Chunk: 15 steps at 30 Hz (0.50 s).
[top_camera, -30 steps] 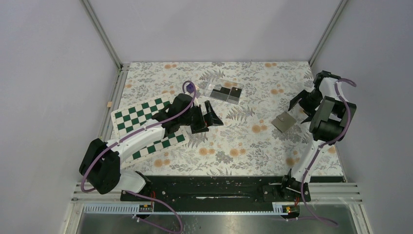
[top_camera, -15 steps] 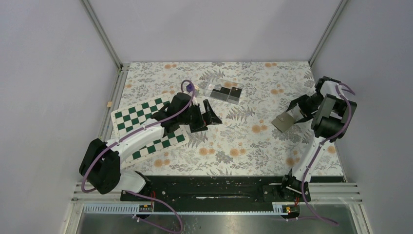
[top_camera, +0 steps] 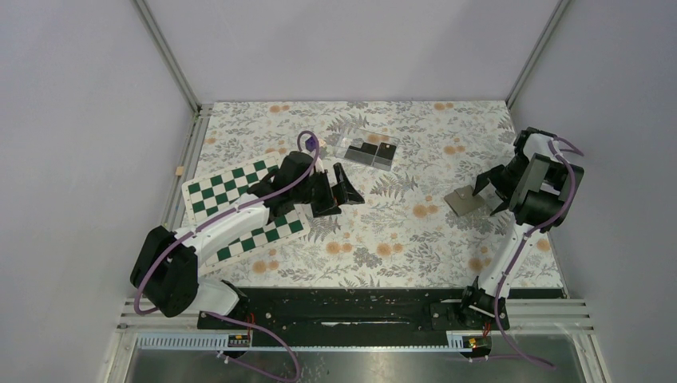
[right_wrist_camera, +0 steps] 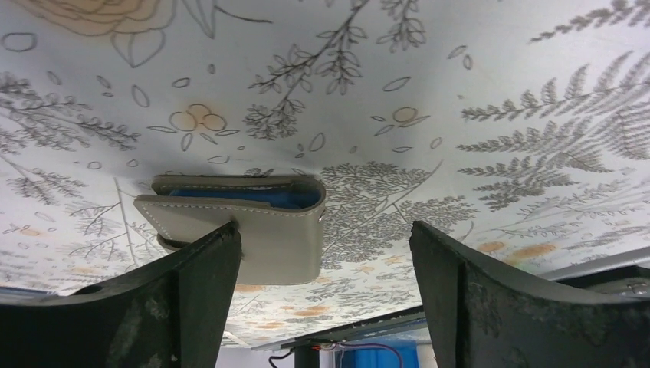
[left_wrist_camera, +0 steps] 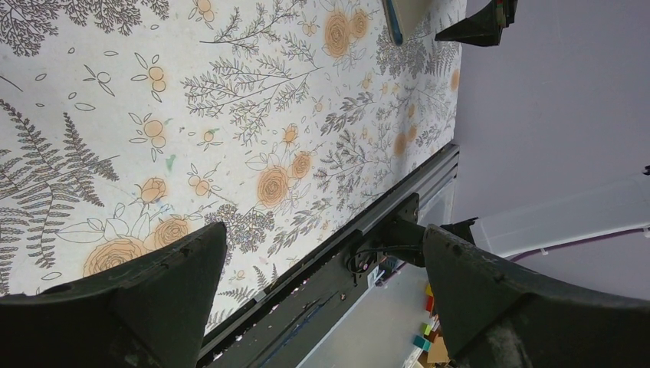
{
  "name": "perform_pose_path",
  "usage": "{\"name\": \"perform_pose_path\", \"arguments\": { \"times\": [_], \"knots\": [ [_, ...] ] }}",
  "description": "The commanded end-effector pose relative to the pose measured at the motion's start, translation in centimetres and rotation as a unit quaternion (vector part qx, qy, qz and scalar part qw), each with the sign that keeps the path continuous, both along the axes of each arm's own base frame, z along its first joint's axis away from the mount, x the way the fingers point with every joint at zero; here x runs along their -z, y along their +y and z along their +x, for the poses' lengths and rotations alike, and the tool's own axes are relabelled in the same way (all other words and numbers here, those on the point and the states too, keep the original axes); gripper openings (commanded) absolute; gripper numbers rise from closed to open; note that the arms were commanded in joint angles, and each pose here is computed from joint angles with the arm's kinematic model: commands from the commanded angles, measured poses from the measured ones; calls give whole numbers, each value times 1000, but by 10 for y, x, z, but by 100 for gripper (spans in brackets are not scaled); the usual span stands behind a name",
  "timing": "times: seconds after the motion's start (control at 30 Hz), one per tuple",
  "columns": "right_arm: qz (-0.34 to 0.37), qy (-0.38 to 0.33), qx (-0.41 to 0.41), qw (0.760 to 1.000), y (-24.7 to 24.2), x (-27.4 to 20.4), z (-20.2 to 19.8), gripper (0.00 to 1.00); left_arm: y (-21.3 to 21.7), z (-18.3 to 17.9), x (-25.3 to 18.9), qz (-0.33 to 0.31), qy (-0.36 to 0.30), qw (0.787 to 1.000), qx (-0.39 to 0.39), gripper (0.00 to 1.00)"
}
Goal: Put the credit cards into the card holder
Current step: Move the card holder to the center of the board.
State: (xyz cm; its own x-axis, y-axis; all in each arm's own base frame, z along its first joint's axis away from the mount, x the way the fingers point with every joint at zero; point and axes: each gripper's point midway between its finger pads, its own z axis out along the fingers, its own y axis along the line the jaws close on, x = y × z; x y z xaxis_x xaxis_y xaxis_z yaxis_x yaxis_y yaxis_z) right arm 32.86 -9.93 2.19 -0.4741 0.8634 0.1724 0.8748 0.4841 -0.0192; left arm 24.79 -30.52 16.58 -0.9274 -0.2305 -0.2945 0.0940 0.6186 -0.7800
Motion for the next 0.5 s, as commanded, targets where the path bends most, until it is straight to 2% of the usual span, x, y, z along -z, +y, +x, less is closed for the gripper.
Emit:
{"name": "perform_pose_path", "arguments": {
  "times": [0.0,0.33,0.47],
  "knots": [
    [-34,33,13,999,-10,-9,-11,92,-3,3,-16,-25,-19,999,7,99],
    [-34,10,70,997,-22,-14,-4,95,2,4,-12,-24,-16,1000,2,99],
    [-34,-29,71,996,-22,-21,7,94,2,5,-10,-24,-14,1000,3,99]
  ]
}}
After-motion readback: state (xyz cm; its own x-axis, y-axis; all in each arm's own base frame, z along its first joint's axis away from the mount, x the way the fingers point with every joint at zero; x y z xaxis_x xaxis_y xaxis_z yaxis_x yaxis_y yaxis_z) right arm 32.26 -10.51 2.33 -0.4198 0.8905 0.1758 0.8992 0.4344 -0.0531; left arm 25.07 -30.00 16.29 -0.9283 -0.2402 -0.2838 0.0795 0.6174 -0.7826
